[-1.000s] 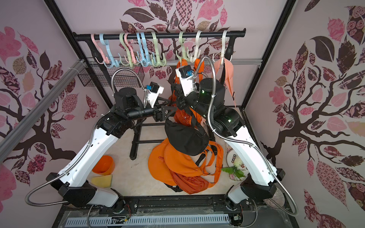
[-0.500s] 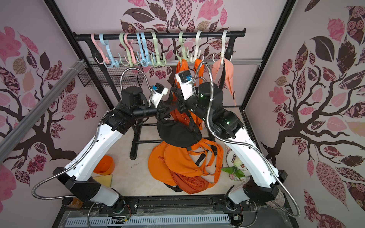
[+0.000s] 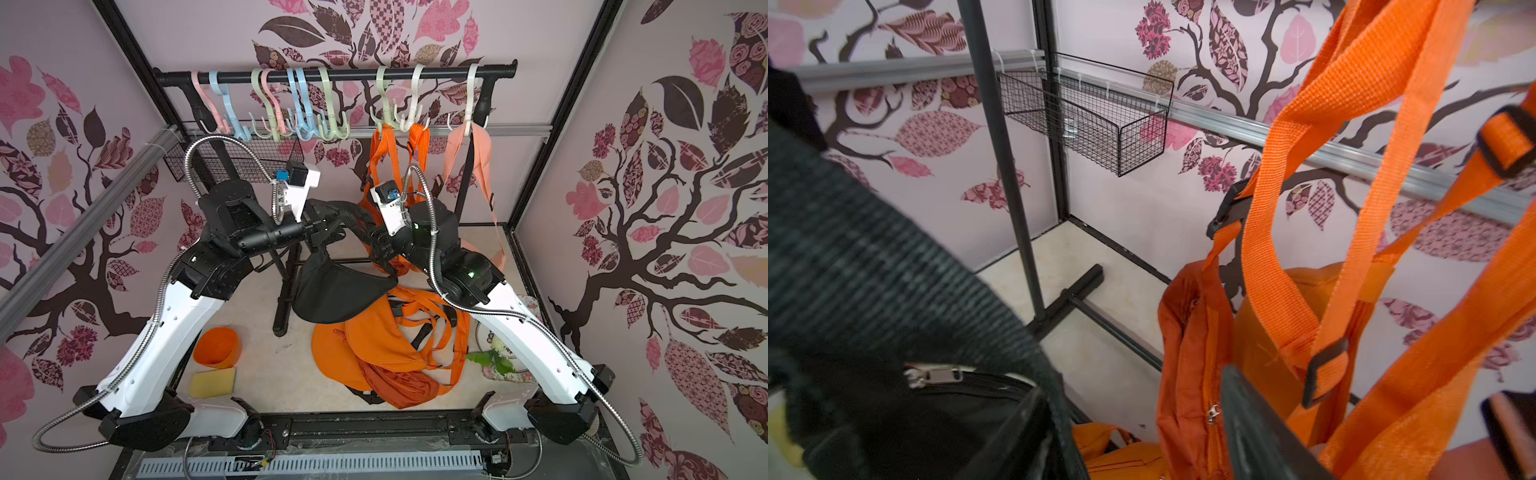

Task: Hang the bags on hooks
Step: Hang the bag on the hook.

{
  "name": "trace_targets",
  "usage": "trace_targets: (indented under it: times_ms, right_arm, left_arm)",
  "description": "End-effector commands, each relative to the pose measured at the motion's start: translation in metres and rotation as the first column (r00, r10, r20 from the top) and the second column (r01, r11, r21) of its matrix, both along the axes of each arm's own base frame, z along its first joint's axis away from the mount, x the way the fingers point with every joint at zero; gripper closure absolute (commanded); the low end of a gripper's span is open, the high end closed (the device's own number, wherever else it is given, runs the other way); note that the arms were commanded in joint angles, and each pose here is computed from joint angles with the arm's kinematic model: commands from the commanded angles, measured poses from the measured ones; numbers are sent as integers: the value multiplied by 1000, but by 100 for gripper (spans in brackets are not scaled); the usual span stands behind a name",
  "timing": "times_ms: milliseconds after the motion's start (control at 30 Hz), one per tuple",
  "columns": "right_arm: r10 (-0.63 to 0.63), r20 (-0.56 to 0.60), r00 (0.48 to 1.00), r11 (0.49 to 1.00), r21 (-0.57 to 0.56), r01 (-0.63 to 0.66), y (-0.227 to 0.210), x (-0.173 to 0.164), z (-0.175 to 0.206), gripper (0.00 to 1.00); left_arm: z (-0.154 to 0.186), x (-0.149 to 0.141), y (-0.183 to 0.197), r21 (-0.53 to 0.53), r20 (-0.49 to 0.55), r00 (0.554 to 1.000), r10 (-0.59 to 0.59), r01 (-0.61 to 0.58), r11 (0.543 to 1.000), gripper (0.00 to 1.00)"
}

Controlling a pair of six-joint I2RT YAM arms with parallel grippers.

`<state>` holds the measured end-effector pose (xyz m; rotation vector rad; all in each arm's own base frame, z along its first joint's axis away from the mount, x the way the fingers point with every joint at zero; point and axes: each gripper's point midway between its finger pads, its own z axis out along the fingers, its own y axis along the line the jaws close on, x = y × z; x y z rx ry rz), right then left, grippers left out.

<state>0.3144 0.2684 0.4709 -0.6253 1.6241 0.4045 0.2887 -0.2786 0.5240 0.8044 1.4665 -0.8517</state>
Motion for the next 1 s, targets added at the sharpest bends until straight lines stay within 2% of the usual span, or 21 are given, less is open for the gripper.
trace_targets:
  times_ms: [0, 100, 300, 567, 700, 733, 767, 867, 900, 967]
  right_arm:
    - [48, 35, 998, 998, 44, -50, -9, -23, 17, 23]
    - [77, 43, 996, 995, 58, -80, -12, -35, 16, 13]
    - [182, 4, 983, 982, 47, -182, -9, -57, 1, 0]
    - [257, -64, 964, 966, 11, -257, 10, -56, -25, 0]
    - [182, -64, 981, 983, -6, -183, 16, -32, -32, 1]
    - [170, -62, 983, 985, -15, -171, 17, -27, -33, 4]
    - [153, -58, 986, 988, -19, -155, 18, -21, -32, 16]
    - [57, -17, 998, 998, 6, -57, 12, -3, -20, 87]
    - [15, 9, 1000, 999, 29, -15, 7, 2, -13, 100]
    - [-40, 63, 997, 996, 84, 35, -2, 7, 8, 100]
  left_arm:
    - [11, 3, 5, -23, 27, 999, 38, -37, 999, 98]
    - [7, 8, 10, -10, 26, 996, 84, -84, 996, 97]
    - [8, 14, 18, -12, 27, 989, 144, -143, 990, 95]
    - [12, 17, 18, -32, 13, 988, 156, -155, 987, 95]
    - [17, 15, 18, -45, 16, 989, 149, -148, 988, 95]
    - [17, 14, 19, -46, 16, 989, 149, -148, 988, 95]
    - [18, 14, 20, -46, 18, 988, 155, -154, 987, 95]
    - [16, 16, 27, -27, 25, 980, 197, -196, 980, 98]
    - [12, 19, 31, -13, 22, 974, 224, -224, 975, 99]
    - [7, 26, 42, 3, 11, 959, 282, -282, 960, 100]
